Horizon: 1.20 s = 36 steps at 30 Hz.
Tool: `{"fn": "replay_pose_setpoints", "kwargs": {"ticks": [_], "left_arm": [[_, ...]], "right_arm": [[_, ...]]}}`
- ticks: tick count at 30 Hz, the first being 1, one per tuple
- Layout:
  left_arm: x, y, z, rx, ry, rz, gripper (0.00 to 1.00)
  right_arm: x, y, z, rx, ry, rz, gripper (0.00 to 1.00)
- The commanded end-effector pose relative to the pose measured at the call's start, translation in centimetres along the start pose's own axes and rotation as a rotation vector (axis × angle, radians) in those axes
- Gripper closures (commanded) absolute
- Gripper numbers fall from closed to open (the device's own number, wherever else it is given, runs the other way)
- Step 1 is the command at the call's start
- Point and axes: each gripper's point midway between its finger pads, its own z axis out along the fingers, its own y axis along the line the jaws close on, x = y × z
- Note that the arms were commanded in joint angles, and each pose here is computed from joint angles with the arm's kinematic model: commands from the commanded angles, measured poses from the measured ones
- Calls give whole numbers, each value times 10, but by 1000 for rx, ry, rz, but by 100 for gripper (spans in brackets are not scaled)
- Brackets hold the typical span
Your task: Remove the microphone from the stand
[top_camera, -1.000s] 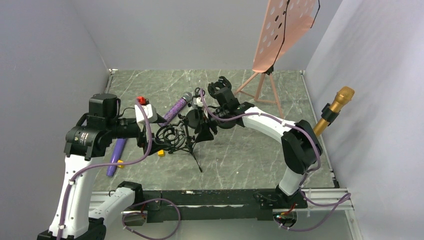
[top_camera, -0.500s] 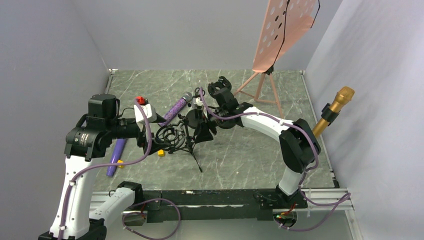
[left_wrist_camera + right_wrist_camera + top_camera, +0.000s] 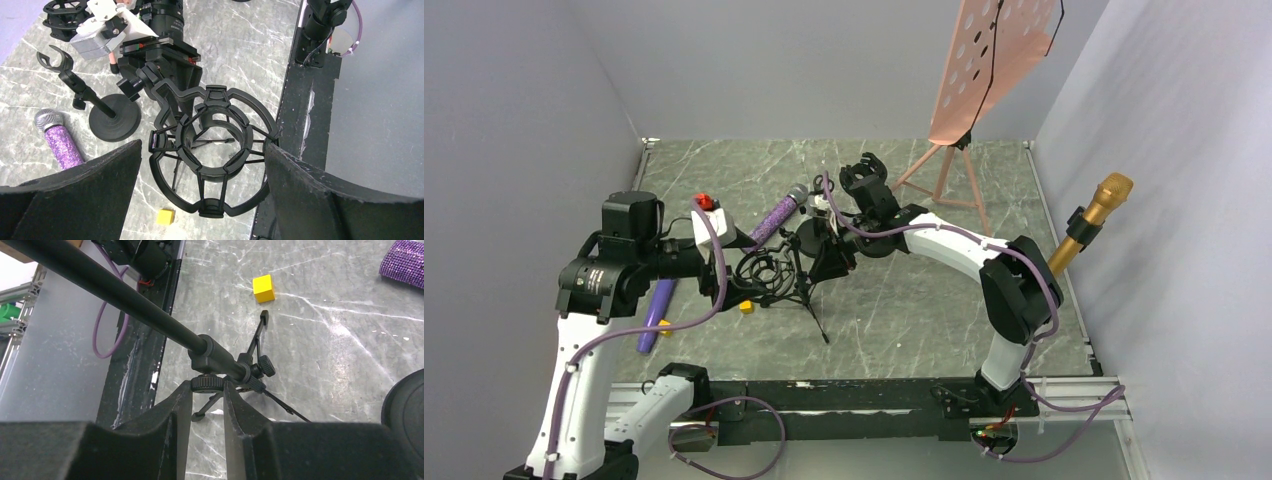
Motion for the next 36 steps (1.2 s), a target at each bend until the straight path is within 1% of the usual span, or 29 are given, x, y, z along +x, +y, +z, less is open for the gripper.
{"fn": "replay_pose_setpoints", "kwargs": {"ticks": [1, 2, 6, 7, 10, 16, 17, 19, 21, 22, 24, 27, 28, 29, 31, 32, 33, 34, 36], "left_arm": [[0, 2, 3, 8, -17, 2, 4], [1, 2, 4, 11, -17, -2, 4], [1, 4, 5, 15, -21, -10, 5], [1, 4, 6, 17, -23, -13, 5], [1, 4, 7, 26, -26, -26, 5], [8, 7, 12, 33, -21, -70, 6], [9, 7, 13, 34, -20, -78, 6], [10, 8, 14, 33, -21, -85, 6], [10, 9, 14, 29, -22, -88, 6], [9, 10, 14, 26, -21, -89, 6], [9, 11, 14, 24, -20, -89, 5], [8, 11, 13, 20, -21, -89, 5], [8, 12, 13, 20, -21, -90, 5], [8, 12, 13, 20, -22, -88, 5], [6, 12, 13, 20, -21, -83, 5], [6, 12, 12, 19, -21, -82, 5], [5, 12, 12, 19, -20, -79, 5], [5, 13, 12, 18, -20, -79, 5], [4, 14, 12, 17, -21, -75, 5]], "right_arm": [[-22, 2, 1, -17, -50, -85, 78], [-22, 2, 1, -16, -51, -86, 79], [-22, 2, 0, -8, -65, -113, 92], [-23, 2, 0, 2, -69, -127, 99], [-20, -3, 2, 105, -73, -227, 100], [-9, -6, 6, 297, -83, -618, 100], [-8, -9, 4, 355, -80, -686, 100], [-9, -8, 3, 434, -87, -861, 100], [-15, -3, 2, 523, -108, -1086, 100], [-8, -1, 2, 547, -111, -1170, 100], [-16, -2, -4, 604, -145, -1254, 100], [-23, -3, -8, 634, -168, -1270, 100], [-25, 0, -8, 626, -180, -1256, 98], [-25, 1, -9, 616, -190, -1229, 92], [-26, 9, -9, 551, -190, -1161, 69], [-19, 15, -5, 466, -158, -1123, 56], [-5, 16, -3, 388, -87, -1047, 47], [-8, 20, -6, 346, -71, -992, 42], [-3, 28, -9, 254, -40, -885, 37]]}}
